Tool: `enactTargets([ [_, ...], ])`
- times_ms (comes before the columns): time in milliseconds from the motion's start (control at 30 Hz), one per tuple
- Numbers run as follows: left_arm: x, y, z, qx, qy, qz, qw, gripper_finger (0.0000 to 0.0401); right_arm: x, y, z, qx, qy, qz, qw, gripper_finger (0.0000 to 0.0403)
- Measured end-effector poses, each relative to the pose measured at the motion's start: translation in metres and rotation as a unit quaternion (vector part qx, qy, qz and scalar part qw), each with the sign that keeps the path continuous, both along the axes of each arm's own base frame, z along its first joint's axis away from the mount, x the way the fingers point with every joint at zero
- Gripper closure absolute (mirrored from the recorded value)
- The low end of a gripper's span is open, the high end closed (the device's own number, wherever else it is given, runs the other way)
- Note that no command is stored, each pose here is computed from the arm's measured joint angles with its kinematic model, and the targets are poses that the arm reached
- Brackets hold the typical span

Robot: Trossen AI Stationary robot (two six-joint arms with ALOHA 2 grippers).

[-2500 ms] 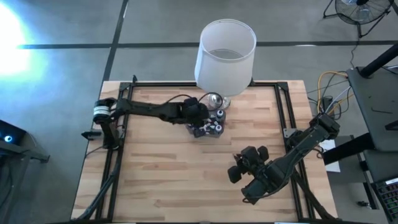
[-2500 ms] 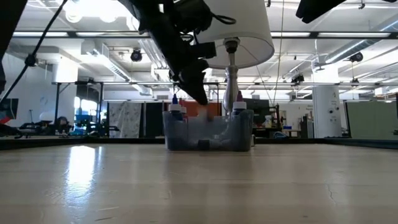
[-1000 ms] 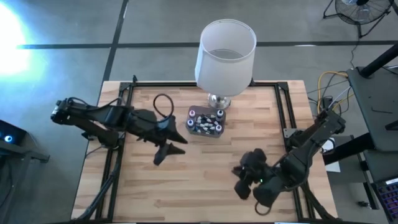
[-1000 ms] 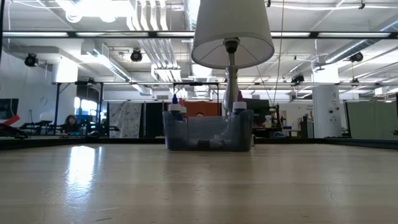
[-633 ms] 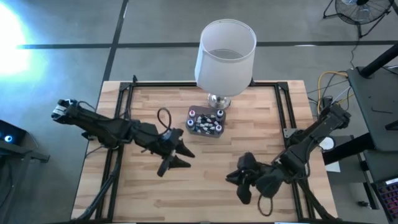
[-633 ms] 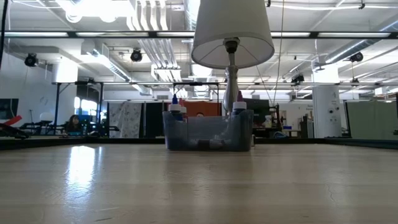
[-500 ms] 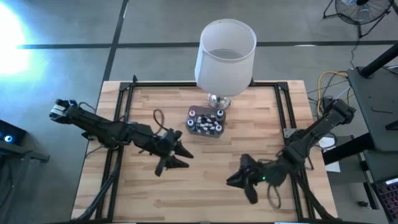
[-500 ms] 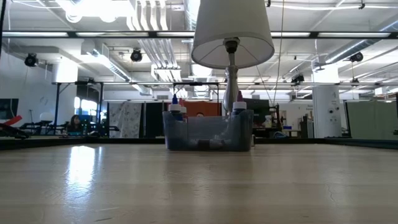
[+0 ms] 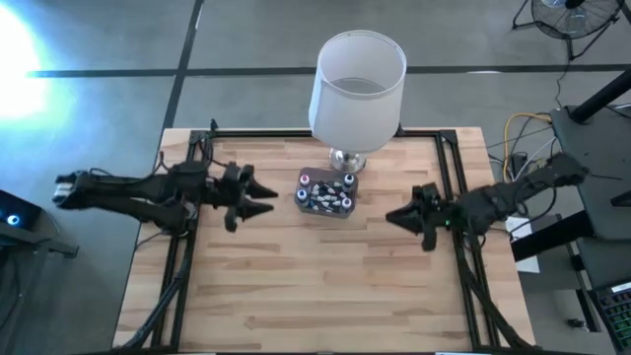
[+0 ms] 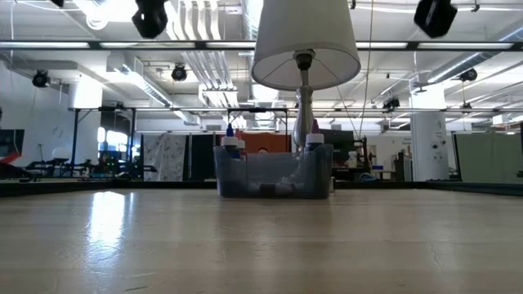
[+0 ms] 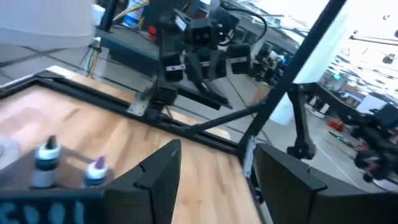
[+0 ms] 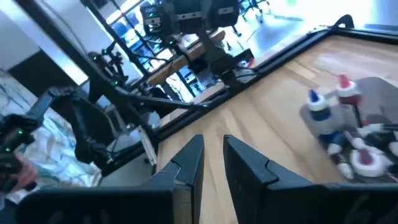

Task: Pick & Place food coloring
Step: Return to Home Position

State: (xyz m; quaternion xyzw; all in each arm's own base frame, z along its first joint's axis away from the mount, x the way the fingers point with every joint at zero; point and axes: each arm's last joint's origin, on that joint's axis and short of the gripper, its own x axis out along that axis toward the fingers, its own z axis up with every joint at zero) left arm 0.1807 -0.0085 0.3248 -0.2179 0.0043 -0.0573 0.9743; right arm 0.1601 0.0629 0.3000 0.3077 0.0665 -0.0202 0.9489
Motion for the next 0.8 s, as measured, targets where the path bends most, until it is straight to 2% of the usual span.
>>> enactTargets([
  [133, -0.008, 0.023, -0.011, 0.018, -0.005, -0.015, 1.000, 0.0222, -0.010, -0.030, -0.016, 0.018, -0.007, -0.005, 1.000, 0.0346],
  [367, -0.022, 0.061, -0.016, 0.031, -0.006, 0.025, 0.999, 0.0222, -0.028, -0.068, -0.034, -0.006, -0.027, -0.104, 0.994, 0.0346],
  [567, -0.031, 0.075, -0.031, 0.031, -0.001, 0.026, 0.999, 0.0222, -0.042, -0.077, -0.044, -0.014, -0.049, -0.092, 0.994, 0.0346],
  [800, -0.037, 0.077, -0.062, -0.004, -0.054, 0.038, 0.998, 0.0222, -0.050, -0.079, -0.076, -0.019, -0.074, -0.116, 0.990, 0.0346],
])
